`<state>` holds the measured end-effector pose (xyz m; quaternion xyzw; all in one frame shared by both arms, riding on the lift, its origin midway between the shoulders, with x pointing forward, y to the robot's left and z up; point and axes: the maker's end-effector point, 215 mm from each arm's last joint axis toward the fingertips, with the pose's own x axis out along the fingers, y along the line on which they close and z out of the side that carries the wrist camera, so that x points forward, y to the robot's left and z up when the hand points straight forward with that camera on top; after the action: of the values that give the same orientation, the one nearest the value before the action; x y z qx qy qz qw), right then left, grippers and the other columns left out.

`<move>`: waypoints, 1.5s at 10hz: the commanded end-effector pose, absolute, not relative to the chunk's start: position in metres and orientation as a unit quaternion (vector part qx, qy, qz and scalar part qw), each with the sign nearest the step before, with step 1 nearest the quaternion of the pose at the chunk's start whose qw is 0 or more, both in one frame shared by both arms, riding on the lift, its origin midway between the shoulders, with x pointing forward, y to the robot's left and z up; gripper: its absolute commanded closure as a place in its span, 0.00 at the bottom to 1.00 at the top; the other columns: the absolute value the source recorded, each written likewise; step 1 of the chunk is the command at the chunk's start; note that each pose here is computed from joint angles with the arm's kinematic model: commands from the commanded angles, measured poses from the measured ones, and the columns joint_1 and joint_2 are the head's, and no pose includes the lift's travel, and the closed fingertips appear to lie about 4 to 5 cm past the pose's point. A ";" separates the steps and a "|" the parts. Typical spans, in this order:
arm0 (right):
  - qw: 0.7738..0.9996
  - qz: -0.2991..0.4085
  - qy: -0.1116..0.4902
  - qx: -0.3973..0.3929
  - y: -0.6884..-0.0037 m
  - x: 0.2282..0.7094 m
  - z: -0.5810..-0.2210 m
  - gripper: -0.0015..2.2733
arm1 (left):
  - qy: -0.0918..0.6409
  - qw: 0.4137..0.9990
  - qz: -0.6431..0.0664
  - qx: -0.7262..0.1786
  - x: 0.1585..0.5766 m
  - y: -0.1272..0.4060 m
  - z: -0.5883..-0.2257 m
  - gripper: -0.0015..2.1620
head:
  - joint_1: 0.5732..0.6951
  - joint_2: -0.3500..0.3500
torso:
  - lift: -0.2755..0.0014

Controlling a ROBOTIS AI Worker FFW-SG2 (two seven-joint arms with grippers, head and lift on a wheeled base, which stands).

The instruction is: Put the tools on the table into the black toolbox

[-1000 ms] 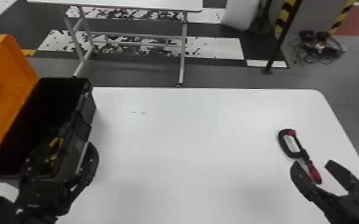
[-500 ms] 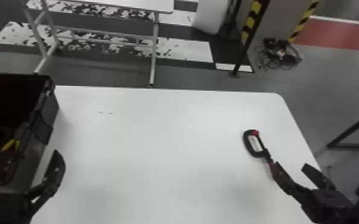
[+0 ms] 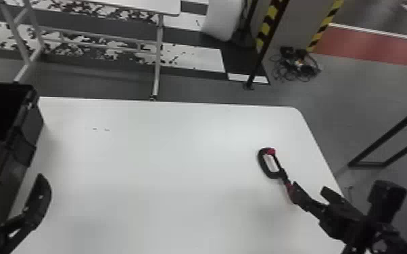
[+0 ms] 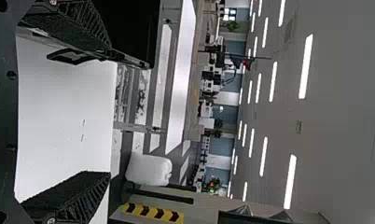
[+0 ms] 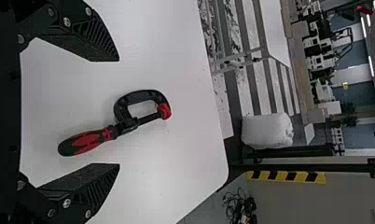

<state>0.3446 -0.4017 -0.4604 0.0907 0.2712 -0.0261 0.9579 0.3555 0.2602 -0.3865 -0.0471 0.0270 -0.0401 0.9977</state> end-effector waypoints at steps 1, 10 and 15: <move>0.955 -0.036 0.280 0.089 -0.408 0.350 -0.467 0.10 | 0.029 0.998 -0.041 -0.046 0.355 0.260 -0.387 0.02 | 1.00 0.17 | 0.72; 0.928 -0.063 0.360 0.067 -0.400 0.395 -0.515 0.07 | 0.035 0.997 -0.055 -0.040 0.359 0.256 -0.391 0.02 | 1.00 0.18 | 0.72; 0.910 -0.076 0.403 0.064 -0.414 0.409 -0.553 0.07 | 0.039 0.997 -0.056 -0.040 0.360 0.257 -0.396 0.02 | 1.00 0.18 | 0.72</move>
<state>0.4085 -0.4117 -0.5492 0.0641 0.3977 -0.0750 0.9122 0.3593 0.2569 -0.3953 -0.0396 0.0389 -0.0555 0.9969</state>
